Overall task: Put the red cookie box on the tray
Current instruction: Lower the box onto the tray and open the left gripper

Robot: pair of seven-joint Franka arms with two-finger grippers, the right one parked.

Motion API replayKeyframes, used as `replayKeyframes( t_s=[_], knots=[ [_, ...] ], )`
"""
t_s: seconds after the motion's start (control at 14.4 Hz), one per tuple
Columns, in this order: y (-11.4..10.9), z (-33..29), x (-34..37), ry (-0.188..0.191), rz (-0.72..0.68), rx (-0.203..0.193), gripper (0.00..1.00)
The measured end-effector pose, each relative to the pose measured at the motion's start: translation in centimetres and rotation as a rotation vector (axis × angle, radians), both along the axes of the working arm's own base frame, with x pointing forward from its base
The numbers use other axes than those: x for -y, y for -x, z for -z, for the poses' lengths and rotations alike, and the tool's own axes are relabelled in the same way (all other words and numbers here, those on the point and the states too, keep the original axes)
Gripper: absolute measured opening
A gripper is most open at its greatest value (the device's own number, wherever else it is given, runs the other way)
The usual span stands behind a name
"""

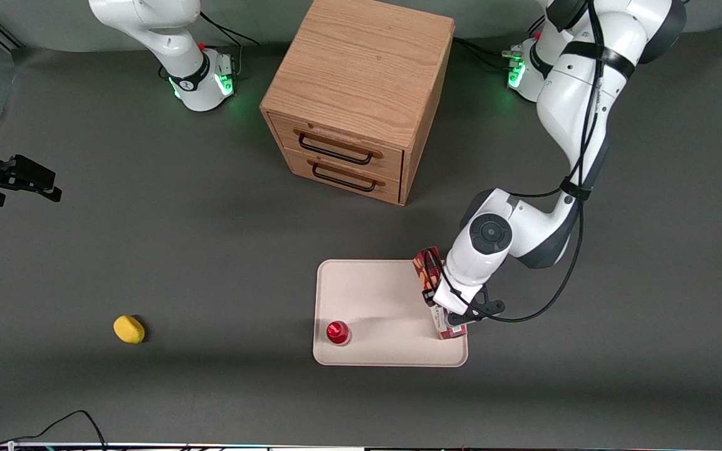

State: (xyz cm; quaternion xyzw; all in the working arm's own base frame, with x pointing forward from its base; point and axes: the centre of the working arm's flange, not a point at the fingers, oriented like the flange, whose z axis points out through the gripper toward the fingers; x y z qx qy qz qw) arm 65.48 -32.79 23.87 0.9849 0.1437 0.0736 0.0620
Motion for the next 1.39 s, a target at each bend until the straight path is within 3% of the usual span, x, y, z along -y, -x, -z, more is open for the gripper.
replayKeyframes(
  t_s=[0.77, 0.91, 1.25, 1.39],
  knots=[
    [-1.5, 0.6, 0.0, 0.002, -0.021, -0.007, 0.27],
    [-1.6, 0.8, 0.1, 0.003, -0.022, -0.008, 0.42],
    [-1.8, 1.3, 0.0, 0.004, -0.025, -0.012, 0.97],
    [-2.2, 0.4, 0.0, -0.007, -0.029, -0.023, 1.0]
  ],
)
